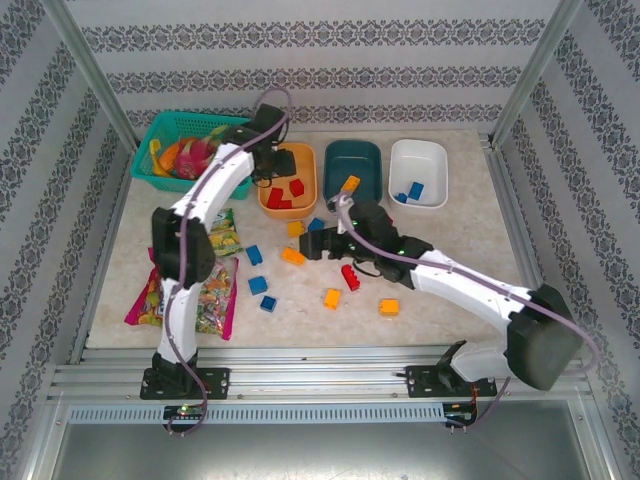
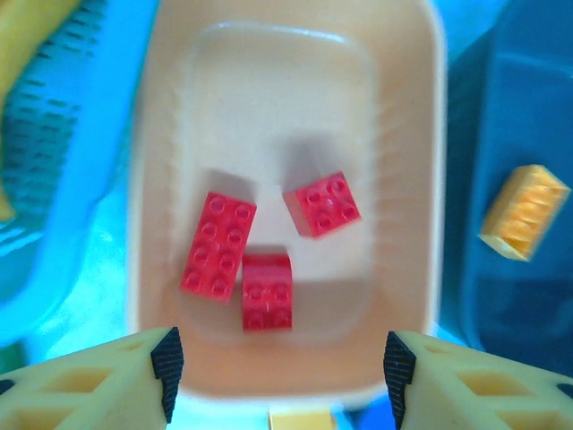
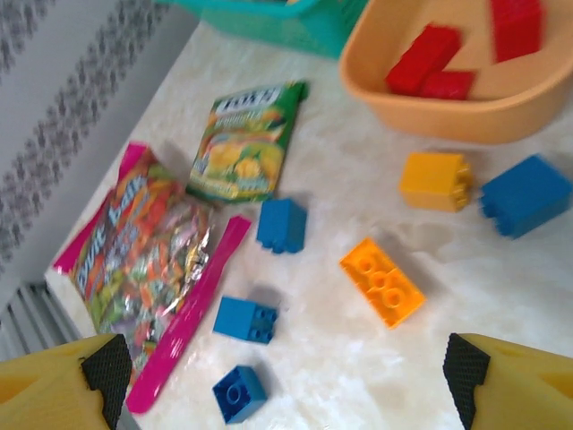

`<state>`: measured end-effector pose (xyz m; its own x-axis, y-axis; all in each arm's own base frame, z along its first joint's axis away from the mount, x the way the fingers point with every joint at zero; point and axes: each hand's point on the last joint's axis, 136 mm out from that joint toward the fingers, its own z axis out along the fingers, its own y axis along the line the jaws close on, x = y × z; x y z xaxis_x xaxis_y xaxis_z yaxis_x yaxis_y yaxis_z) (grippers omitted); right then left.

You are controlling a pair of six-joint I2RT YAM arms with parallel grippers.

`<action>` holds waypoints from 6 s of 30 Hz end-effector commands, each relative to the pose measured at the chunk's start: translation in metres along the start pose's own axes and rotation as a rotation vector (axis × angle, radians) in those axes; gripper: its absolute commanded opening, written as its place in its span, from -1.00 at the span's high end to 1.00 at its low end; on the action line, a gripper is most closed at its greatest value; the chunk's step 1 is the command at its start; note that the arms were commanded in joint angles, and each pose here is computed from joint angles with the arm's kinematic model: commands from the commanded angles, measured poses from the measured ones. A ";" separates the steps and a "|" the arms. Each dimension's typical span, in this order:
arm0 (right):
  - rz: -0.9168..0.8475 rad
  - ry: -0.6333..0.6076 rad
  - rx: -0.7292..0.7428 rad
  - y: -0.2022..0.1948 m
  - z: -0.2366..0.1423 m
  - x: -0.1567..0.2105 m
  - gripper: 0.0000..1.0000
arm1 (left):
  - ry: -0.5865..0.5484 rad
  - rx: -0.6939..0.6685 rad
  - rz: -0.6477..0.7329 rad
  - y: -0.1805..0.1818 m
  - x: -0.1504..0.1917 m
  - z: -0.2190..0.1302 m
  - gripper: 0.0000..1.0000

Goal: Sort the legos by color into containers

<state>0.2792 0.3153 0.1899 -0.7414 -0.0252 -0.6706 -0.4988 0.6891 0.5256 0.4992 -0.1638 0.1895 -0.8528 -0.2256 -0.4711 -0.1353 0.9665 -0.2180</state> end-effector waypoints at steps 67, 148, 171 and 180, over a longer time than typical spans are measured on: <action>0.222 0.050 0.602 -0.198 -0.059 -0.114 0.51 | -0.097 0.653 -0.087 -0.030 0.141 -0.164 -0.64; 0.244 -0.091 0.195 -0.084 -0.088 0.032 -0.71 | 0.074 -0.077 -0.007 -0.011 0.137 0.087 -0.60; 0.251 -0.066 0.180 -0.083 -0.074 0.020 -0.71 | 0.103 -0.122 0.003 0.002 0.141 0.104 0.09; 0.228 -0.133 0.145 -0.072 -0.080 -0.002 -0.70 | 0.095 -0.141 -0.004 0.014 0.145 0.069 0.26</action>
<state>0.2696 0.2032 0.1638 -0.8016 0.1951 -0.5651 -0.2112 0.7920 0.5729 0.4204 -0.2092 0.0392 -0.9020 -0.2137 -0.3753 -0.1801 0.9759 -0.1229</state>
